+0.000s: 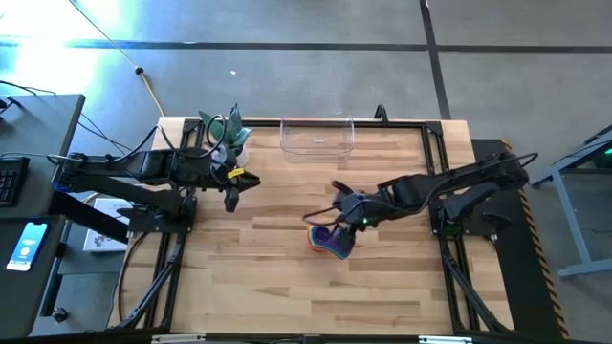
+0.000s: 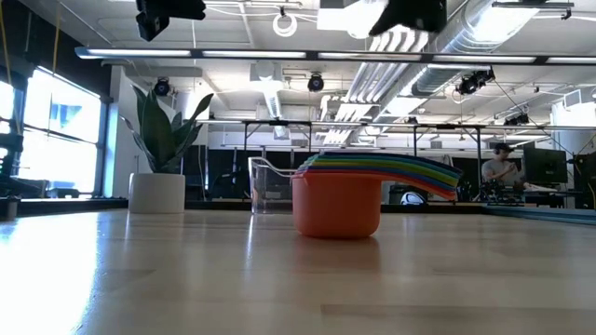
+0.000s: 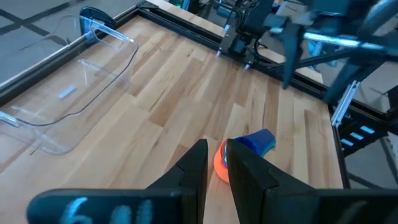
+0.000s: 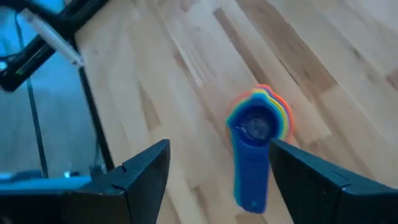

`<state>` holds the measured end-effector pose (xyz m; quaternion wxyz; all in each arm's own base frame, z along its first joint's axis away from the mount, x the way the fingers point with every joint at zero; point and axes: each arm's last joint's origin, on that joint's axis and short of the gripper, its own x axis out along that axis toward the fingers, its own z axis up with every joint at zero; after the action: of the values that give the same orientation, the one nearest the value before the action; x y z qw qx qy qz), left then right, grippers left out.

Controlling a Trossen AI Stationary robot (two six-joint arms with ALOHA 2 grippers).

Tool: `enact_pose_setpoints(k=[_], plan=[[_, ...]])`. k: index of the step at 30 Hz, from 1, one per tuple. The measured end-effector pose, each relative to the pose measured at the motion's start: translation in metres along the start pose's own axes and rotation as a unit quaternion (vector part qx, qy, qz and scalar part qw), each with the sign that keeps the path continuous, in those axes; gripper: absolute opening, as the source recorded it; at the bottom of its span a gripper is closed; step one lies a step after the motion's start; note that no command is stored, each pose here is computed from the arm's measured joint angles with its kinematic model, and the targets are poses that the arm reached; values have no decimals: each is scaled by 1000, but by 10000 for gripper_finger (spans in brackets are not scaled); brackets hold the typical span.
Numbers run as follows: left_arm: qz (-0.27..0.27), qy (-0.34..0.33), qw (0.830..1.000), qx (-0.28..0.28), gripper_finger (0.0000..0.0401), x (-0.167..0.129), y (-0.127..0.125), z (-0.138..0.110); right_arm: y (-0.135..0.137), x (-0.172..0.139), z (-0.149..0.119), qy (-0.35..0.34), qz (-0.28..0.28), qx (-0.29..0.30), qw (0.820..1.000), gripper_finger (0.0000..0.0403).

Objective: Nest measuring cups in basket
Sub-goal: Put the stack of measuring cups into the transparent bin

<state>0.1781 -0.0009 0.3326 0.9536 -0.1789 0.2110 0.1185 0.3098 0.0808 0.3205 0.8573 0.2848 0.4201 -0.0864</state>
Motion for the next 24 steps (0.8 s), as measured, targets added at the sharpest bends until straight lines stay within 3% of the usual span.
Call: enact_pose_setpoints(k=[6,13,24], plan=[[0,0,1000,7,48,0,0,0,13,8,9,62,-84,-65,992,237],[0,0,1000,7,48,0,0,0,15,43,7,119,-121,-63,984,237],[2,4,1000,8,48,0,0,-1,4,75,-1,188,-158,-14,969,237]])
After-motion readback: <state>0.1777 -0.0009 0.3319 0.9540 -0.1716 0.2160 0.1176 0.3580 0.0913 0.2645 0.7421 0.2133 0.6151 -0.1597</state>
